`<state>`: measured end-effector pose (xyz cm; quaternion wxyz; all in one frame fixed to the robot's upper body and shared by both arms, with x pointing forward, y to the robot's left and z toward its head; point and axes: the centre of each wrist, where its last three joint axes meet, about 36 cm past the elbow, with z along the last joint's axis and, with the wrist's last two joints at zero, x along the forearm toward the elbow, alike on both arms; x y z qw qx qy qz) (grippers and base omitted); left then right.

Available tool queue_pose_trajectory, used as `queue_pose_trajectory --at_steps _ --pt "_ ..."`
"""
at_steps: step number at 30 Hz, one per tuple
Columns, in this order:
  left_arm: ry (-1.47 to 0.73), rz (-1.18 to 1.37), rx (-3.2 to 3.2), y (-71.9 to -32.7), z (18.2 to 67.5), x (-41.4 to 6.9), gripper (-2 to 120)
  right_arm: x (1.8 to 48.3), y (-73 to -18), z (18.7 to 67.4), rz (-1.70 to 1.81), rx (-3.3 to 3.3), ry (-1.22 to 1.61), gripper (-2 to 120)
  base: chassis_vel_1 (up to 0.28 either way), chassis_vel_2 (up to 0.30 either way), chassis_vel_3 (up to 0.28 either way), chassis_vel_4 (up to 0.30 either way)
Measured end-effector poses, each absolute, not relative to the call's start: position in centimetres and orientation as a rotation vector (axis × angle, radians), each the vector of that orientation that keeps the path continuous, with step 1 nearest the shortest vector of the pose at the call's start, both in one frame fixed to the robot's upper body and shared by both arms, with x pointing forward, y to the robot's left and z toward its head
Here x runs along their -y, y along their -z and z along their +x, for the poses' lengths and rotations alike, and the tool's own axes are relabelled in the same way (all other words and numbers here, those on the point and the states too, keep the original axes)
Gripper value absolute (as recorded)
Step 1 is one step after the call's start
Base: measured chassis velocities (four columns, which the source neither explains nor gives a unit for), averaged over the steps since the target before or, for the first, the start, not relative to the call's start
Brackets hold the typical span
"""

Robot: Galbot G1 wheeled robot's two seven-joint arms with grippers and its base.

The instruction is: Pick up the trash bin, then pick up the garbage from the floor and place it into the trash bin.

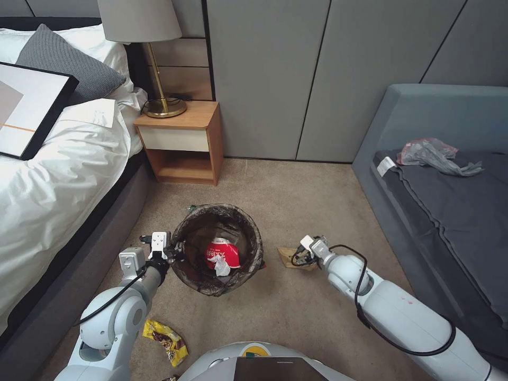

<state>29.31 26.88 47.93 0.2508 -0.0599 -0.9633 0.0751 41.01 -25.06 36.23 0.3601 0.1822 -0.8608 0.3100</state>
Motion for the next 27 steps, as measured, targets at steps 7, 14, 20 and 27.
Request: queue_pose_trajectory --at_steps 7,14,20,27 --pt "-0.21 -0.16 2.619 -47.8 29.3 -26.9 0 24.4 -34.7 39.9 0.521 2.169 -0.84 100 0.0 0.0 0.0 0.0" --pt "-0.211 -0.159 2.617 -47.7 29.4 -26.9 0 24.3 -33.9 39.6 0.531 2.154 -0.861 100 0.0 0.0 0.0 0.0" --pt "-0.213 -0.159 2.617 -47.7 29.4 -26.9 0 23.4 -33.2 39.2 0.564 2.137 -0.872 100 0.0 0.0 0.0 0.0" --pt "-0.211 -0.156 2.617 -47.7 29.3 -27.0 0 24.5 -29.0 40.5 0.563 2.077 -0.881 100 0.0 0.0 0.0 0.0"
